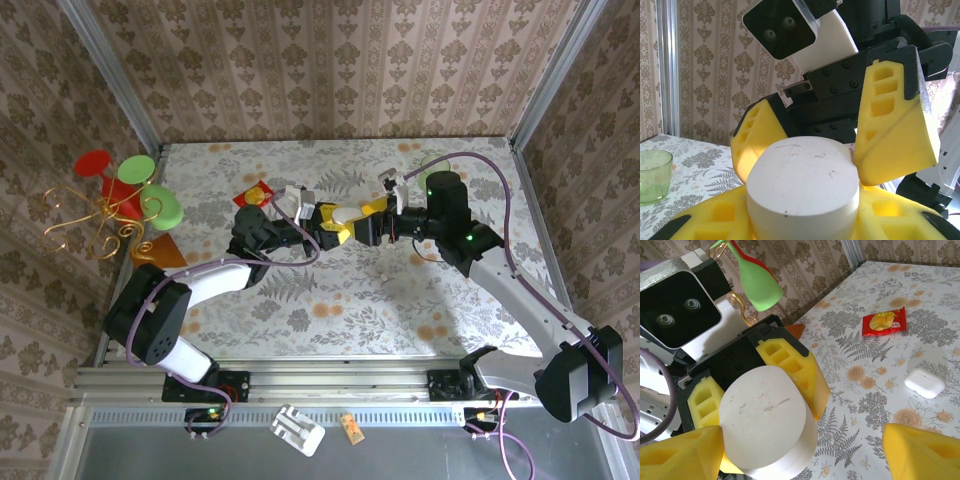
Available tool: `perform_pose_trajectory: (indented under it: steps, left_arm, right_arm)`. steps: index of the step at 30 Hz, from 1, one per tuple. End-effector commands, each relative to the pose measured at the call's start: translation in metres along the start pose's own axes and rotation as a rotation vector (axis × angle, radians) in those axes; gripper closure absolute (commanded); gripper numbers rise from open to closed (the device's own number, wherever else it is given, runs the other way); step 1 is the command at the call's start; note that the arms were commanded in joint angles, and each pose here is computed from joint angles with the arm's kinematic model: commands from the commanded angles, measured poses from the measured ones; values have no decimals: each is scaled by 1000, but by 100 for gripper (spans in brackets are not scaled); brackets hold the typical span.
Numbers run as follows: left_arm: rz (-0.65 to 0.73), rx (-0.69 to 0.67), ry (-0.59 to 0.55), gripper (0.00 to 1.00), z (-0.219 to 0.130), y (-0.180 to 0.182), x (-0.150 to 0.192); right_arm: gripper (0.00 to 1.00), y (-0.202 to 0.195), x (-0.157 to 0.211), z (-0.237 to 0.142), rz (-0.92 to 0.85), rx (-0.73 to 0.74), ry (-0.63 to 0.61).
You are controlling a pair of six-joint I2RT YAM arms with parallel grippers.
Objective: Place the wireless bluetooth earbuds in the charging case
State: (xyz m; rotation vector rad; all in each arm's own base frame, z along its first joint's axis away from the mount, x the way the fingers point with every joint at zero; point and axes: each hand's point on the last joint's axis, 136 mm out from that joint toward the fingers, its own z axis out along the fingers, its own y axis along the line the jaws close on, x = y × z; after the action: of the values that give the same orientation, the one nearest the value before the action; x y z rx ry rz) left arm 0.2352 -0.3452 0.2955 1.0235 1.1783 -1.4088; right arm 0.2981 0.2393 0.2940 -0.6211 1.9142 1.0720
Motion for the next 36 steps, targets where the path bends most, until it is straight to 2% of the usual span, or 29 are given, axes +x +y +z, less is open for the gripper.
perform_pose_trajectory:
  steps: [1, 26, 36]
  left_arm:
    - [93, 68, -35, 78, -1, -19, -14]
    - [147, 97, -36, 78, -6, -30, -14]
    - [162, 98, -39, 78, -7, -32, -16]
  right_arm:
    - [19, -17, -19, -1, -1, 89, -67]
    - [22, -42, -28, 8, 27, 178, -45]
    - [35, -47, -24, 10, 44, 198, -17]
